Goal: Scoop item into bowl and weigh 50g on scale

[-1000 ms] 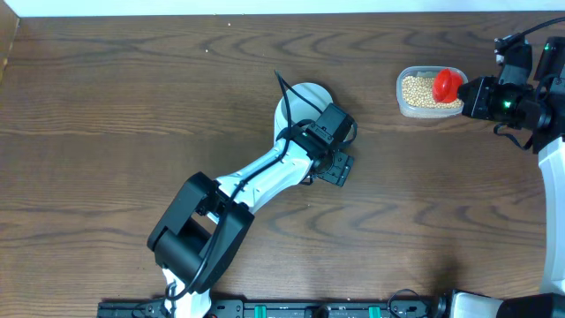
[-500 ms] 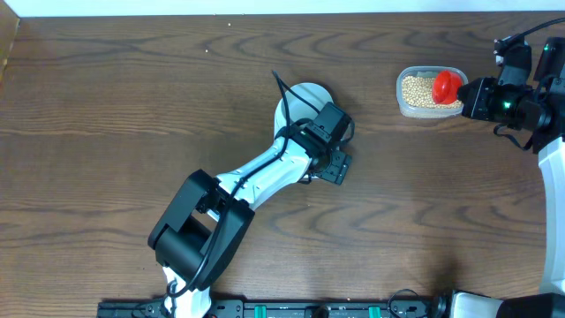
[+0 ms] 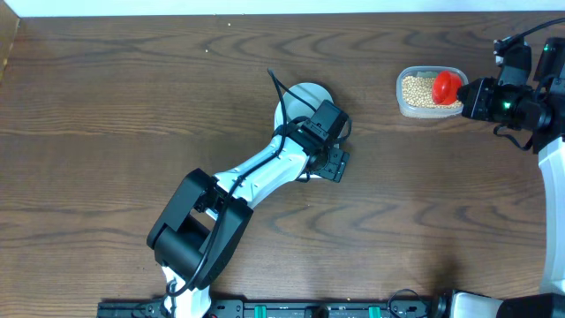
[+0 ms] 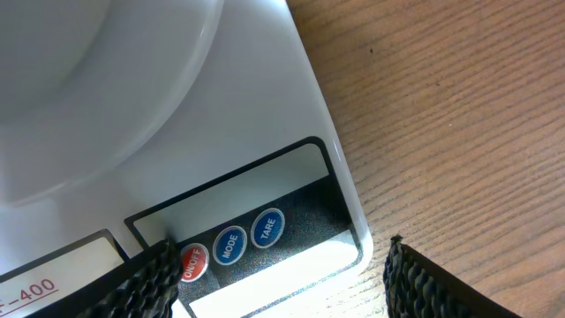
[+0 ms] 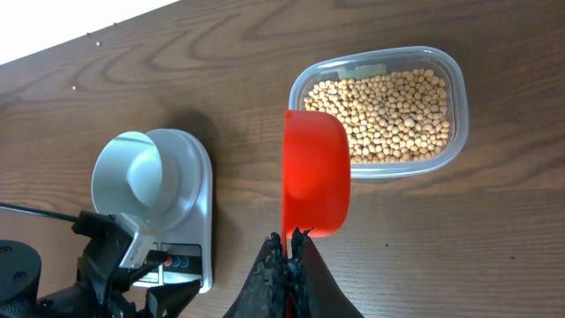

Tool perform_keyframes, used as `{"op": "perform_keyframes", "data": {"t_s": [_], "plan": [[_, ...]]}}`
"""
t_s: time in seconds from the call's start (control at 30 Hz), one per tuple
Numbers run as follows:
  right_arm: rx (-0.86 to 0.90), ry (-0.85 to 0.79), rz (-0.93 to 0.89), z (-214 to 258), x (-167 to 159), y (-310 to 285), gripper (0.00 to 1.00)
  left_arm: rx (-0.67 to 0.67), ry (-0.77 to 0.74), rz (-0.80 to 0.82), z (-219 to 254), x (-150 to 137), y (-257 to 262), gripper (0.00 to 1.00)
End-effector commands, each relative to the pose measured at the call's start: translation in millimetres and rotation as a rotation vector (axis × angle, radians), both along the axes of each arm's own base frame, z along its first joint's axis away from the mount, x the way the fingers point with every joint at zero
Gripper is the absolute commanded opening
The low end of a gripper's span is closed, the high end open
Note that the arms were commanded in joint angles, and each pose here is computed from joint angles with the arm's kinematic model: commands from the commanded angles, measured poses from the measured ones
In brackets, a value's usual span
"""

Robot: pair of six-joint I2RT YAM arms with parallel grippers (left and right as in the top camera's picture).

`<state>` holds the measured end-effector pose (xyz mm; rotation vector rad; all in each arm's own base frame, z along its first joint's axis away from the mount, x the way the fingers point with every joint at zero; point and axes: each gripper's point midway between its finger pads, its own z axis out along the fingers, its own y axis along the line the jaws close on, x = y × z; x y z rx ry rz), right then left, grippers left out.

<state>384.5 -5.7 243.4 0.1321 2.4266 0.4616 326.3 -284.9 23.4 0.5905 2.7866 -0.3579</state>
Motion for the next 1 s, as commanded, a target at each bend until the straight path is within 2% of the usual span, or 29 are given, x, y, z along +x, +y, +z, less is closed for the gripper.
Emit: {"op": "perform_keyframes", "data": {"t_s": [0.0,0.13,0.97], "plan": [[-0.02,-0.026,0.007,8,1,-2,0.01,0.033,0.046,0.008,-16,-8,9,0.76],[-0.02,-0.026,0.007,8,1,-2,0.01,0.005,0.056,-0.049,-15,-12,3,0.75],[-0.018,-0.021,0.008,8,0,-2,0.01,0.029,0.09,-0.049,-29,-17,6,0.75]]}}
